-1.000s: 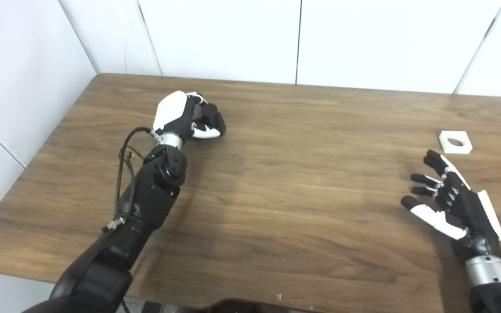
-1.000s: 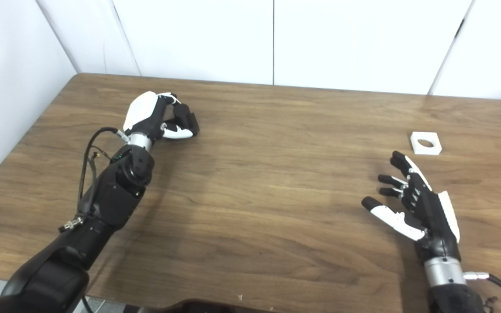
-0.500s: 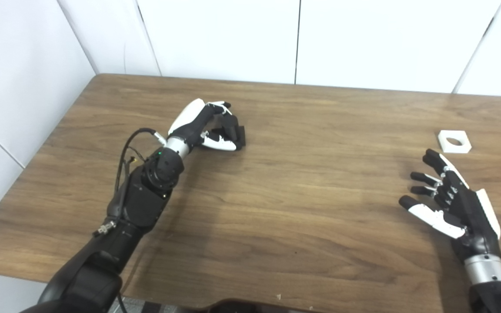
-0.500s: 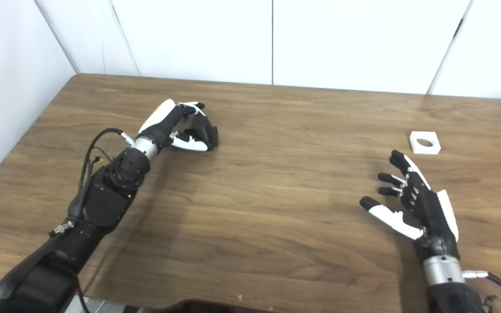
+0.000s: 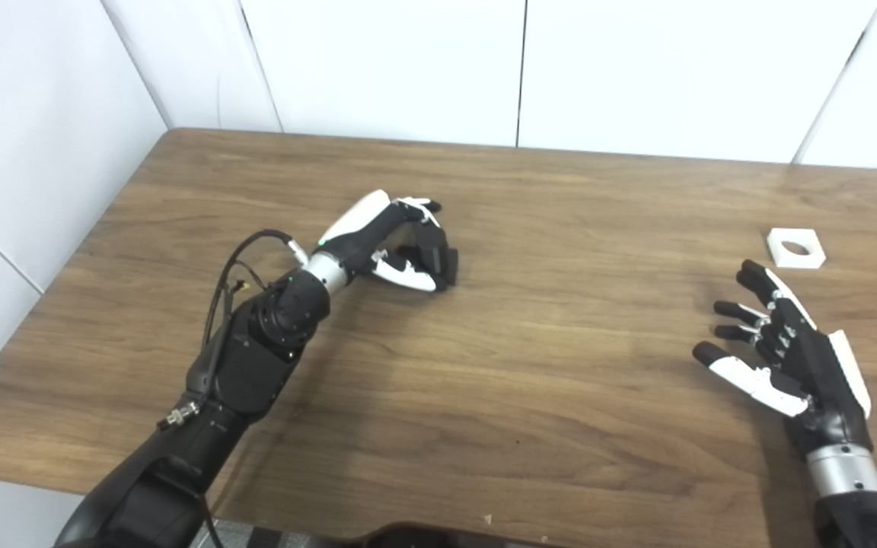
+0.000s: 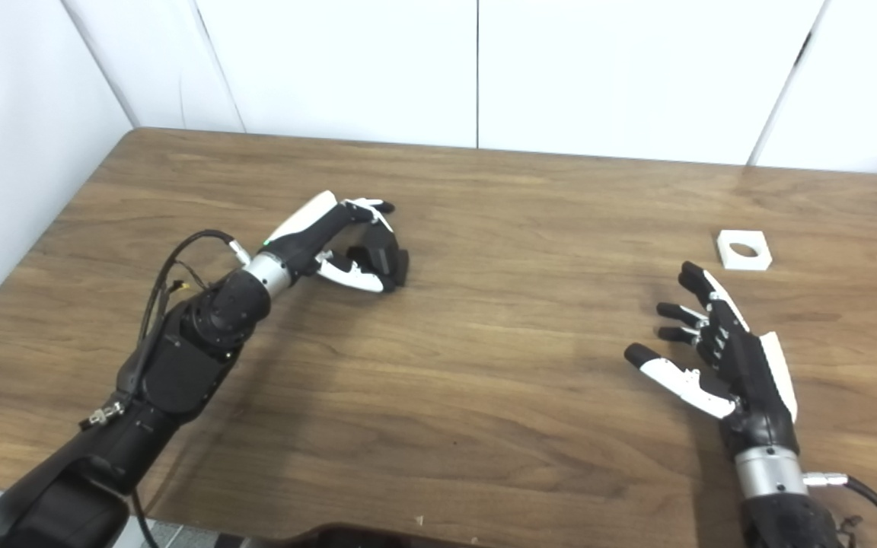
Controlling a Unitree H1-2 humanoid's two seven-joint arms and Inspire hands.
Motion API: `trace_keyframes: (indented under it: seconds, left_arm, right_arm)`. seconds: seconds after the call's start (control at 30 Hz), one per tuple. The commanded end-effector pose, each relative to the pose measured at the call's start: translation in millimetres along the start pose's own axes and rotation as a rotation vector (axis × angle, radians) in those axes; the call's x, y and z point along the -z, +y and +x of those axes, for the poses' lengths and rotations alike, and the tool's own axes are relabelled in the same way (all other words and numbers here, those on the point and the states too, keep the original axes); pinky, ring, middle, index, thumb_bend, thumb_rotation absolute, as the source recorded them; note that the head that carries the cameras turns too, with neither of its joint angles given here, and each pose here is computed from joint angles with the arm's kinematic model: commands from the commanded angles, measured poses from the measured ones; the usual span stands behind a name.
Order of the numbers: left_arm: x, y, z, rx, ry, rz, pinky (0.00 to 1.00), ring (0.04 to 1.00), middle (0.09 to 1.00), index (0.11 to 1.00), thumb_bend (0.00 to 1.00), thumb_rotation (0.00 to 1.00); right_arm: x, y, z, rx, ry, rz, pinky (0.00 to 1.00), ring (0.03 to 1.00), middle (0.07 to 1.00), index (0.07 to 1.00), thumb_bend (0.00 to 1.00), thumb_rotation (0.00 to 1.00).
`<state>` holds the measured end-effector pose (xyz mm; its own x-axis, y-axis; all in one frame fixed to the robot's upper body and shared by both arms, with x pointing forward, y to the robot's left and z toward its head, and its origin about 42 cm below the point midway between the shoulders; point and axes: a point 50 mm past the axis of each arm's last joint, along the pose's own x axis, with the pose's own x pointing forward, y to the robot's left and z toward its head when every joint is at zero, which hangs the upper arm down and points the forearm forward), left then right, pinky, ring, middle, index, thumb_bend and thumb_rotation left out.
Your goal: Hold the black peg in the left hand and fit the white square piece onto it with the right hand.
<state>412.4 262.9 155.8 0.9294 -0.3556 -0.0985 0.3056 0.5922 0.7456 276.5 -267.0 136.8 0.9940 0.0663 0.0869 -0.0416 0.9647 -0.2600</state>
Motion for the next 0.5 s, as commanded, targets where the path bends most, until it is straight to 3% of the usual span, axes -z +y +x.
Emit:
trace_keyframes:
  seconds: [0.0,0.47]
  left_arm:
    - [-11,-6,0,0.025,-0.055,0.007,0.94,0.962,0.903,0.49,0.52,0.07]
    - [-28,-68,-13,0.085,-0.154,-0.012,0.9,0.954,0.905,0.489,0.52,0.07]
  right_arm:
    - [-19,1,9,0.011,-0.078,0.0,0.69,0.786,0.921,0.913,0.81,0.38]
    - [-24,1,8,0.018,-0.092,-0.008,0.69,0.789,0.917,0.911,0.8,0.38]
